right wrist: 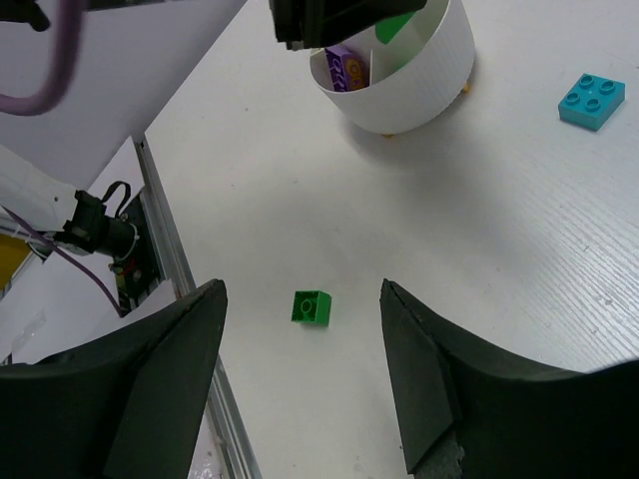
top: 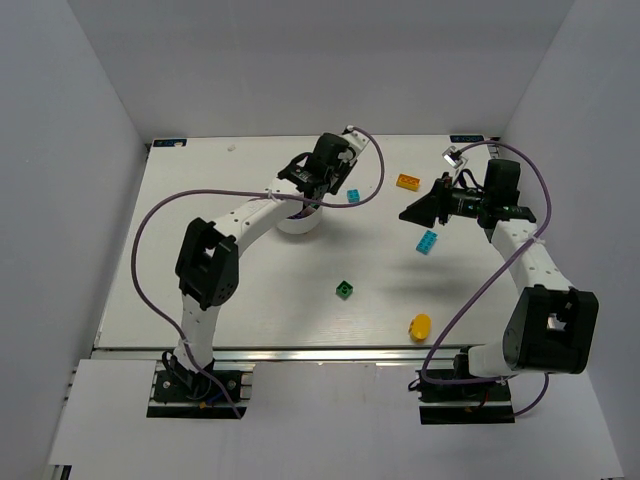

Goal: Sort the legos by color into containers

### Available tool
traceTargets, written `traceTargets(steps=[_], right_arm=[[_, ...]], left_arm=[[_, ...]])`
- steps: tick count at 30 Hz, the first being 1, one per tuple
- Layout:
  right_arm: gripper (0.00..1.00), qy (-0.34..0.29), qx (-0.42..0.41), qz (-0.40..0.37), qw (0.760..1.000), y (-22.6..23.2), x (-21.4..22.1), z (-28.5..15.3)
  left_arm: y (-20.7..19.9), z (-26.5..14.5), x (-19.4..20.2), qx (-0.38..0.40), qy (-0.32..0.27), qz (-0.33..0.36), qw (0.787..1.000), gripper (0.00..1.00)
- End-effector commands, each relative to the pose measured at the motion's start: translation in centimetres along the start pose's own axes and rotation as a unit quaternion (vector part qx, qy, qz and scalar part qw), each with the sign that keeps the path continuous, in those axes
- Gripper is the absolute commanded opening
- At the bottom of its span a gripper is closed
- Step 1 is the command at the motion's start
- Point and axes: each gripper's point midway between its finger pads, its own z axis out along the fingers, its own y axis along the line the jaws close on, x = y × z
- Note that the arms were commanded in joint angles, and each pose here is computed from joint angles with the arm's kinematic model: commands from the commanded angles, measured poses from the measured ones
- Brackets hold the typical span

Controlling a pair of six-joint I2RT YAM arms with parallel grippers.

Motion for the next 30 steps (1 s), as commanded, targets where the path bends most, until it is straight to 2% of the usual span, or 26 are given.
traceTargets(steps=[1,15,19,21,23,24,27,30], right_arm=[[0.68,-0.001,-0.006,-0.016,1.0,-0.1,-0.2,0.1],[0.68,0.004,-0.005,-0.008,1.0,-0.5,0.1,0.2],[0.68,0.004,-0.004,-0.006,1.0,-0.7,0.2,0.2],[0.69,0.005,-0.006,-0.005,1.0,-0.6,0.2,0.2],[0.69,0.004,-0.005,-0.005,1.0,-0.7,0.2,0.2],[0.69,0.004,-0.006,-0.006,1.0,-0.6,0.2,0.2],[0.71,0.008,-0.009,0.001,1.0,-0.4,0.3,0.3],[0.74,0.017,-0.011,-0.017,1.0,-0.4,0.2,0.3]], left_arm=[[1.4,0.3,-0.3,-0.025,0.001,0.002,1.0,0.0],[2.9,2.4,2.5,-0.046,0.032,-0.018,0.998,0.0],[2.6,2.4,3.1,-0.043,0.034,-0.021,0.998,0.08],[2.5,2.5,3.4,-0.042,0.04,-0.02,0.998,0.23],[3.0,2.6,3.5,-0.045,0.041,-0.022,0.998,0.29],[3.0,2.6,3.5,-0.045,0.041,-0.023,0.998,0.4],[3.2,2.3,2.9,-0.045,0.033,-0.027,0.998,0.57],[3.3,1.8,1.7,-0.04,0.02,-0.034,0.998,0.64]])
